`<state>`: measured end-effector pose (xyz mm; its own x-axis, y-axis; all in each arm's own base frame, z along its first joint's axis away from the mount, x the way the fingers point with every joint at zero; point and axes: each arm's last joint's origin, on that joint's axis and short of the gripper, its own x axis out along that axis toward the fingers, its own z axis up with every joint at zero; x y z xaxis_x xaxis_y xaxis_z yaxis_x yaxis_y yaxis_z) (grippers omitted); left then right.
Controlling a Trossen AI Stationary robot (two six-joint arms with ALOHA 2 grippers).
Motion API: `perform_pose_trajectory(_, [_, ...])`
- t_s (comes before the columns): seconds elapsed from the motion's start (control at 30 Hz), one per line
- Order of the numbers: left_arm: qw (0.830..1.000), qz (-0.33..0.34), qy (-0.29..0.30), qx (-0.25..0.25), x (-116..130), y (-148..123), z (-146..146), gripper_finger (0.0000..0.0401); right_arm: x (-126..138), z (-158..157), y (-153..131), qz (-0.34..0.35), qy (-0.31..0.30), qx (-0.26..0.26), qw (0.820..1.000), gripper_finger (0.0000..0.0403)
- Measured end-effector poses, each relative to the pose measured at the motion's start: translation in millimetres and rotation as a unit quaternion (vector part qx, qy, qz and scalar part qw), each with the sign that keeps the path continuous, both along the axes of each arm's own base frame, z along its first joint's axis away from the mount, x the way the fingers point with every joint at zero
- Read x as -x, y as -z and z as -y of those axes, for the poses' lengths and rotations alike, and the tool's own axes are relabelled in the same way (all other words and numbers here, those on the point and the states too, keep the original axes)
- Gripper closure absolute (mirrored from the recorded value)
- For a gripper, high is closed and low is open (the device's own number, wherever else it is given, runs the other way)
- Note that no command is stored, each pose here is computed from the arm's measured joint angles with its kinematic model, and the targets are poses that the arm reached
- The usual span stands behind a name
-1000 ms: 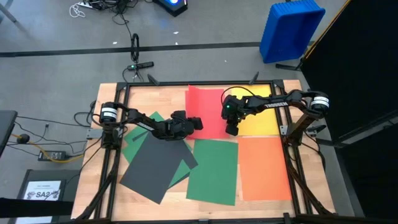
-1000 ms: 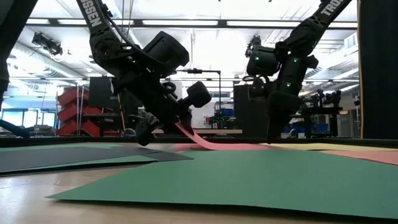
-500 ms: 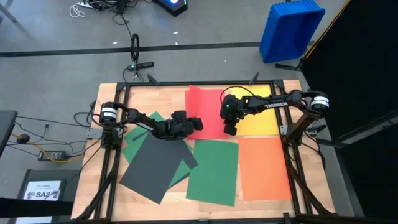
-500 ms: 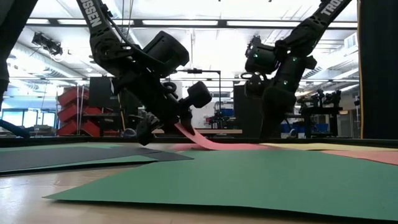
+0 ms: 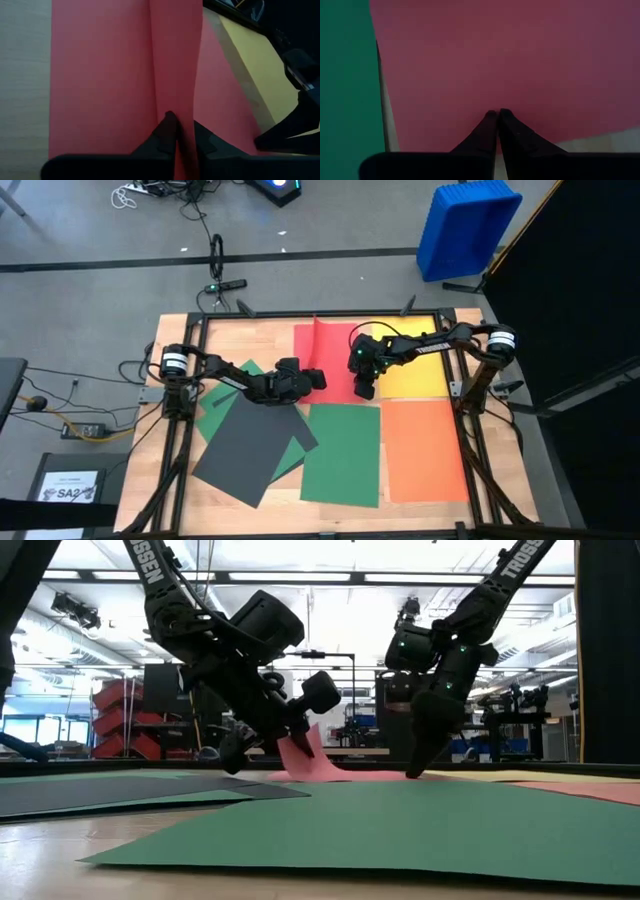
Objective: Organize paper
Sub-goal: Stack the pink colored paper on top of the pink colored papers
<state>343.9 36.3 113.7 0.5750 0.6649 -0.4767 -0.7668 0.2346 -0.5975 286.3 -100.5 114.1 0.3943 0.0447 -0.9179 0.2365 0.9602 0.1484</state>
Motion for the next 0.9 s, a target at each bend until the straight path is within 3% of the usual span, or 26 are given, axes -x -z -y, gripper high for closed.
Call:
perform_pose_trajectory(0.4, [0.999, -0.031, 0.023, -0.027, 0.9, -4.0, 0.1, 0.0395, 1.6, 2.1, -0.3, -0.002, 0.007, -0.005, 1.000, 0.0403])
perform_pose_trajectory(0.6, [0.995, -0.051, 0.052, -0.073, 9.9, -34.4, -3.2, 0.0359, 1.7, 2.1, -0.3, -0.003, 0.007, -0.004, 1.000, 0.0403])
perform_pose_trajectory(0.9, [0.986, -0.111, 0.058, -0.113, 45.7, -91.3, -8.3, 0.0292, 1.7, 1.9, -0.2, -0.004, 0.007, -0.003, 1.000, 0.0403])
